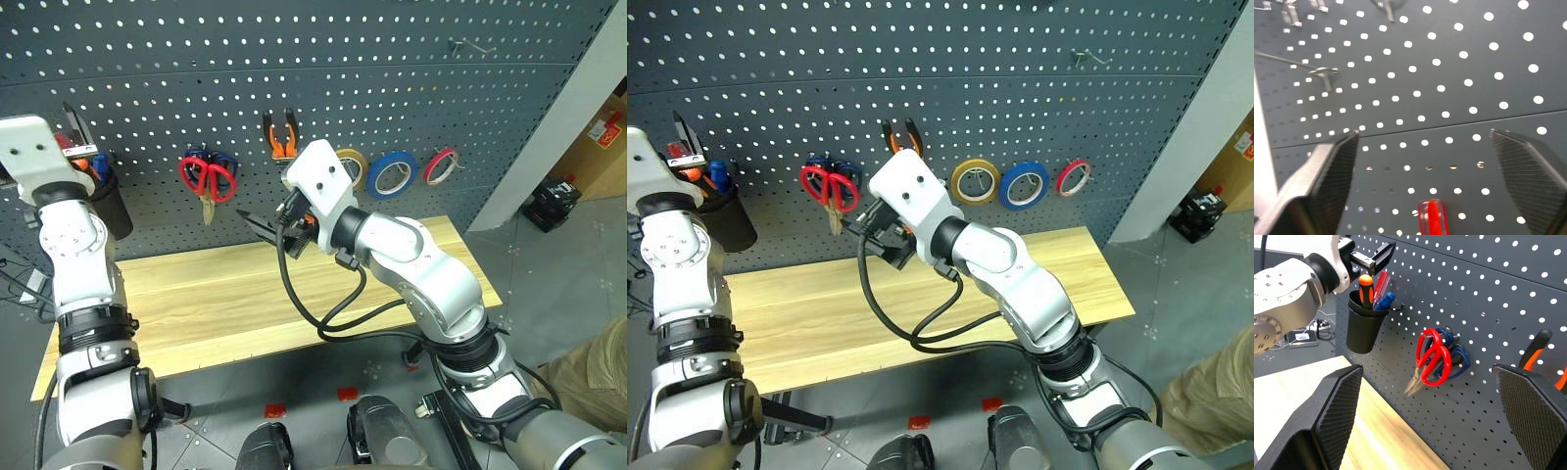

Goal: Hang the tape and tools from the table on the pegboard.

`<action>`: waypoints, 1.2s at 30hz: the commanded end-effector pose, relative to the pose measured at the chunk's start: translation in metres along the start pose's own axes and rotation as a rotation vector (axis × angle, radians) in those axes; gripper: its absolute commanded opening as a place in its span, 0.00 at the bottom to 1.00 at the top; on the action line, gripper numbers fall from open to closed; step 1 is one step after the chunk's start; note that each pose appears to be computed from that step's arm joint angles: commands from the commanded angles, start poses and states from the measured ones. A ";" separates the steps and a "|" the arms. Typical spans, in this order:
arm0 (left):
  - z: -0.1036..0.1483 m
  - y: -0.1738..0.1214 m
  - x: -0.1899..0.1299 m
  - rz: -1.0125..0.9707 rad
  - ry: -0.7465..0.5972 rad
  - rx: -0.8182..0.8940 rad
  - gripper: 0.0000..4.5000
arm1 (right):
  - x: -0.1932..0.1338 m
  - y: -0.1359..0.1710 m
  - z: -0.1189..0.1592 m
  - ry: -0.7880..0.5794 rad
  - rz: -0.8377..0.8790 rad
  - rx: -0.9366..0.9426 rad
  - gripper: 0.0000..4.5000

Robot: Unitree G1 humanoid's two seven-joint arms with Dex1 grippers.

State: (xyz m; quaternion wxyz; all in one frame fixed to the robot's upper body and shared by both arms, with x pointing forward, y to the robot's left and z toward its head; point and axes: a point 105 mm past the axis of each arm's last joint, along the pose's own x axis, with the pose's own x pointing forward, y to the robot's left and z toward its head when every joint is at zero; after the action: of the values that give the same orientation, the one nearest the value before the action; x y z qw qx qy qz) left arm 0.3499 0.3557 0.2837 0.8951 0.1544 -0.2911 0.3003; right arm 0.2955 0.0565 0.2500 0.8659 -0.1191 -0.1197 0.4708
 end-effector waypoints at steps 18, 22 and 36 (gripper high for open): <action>-0.070 -0.034 -0.136 -0.303 0.466 -0.044 0.99 | -0.051 -0.031 -0.082 0.162 -0.198 0.027 1.00; -0.086 -0.021 -0.148 -0.254 0.563 -0.031 0.99 | -0.070 -0.057 -0.120 0.167 -0.428 0.166 1.00; -0.102 0.006 -0.168 -0.170 0.643 -0.026 0.99 | -0.134 -0.113 -0.233 0.337 -0.689 0.264 1.00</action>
State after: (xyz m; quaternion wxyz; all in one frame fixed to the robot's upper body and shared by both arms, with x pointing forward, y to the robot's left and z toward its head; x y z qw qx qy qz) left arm 0.2807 0.3309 0.0868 0.9647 0.0649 0.0502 0.2504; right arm 0.3791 -0.1375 0.0351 0.9861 -0.0280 0.0936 0.1343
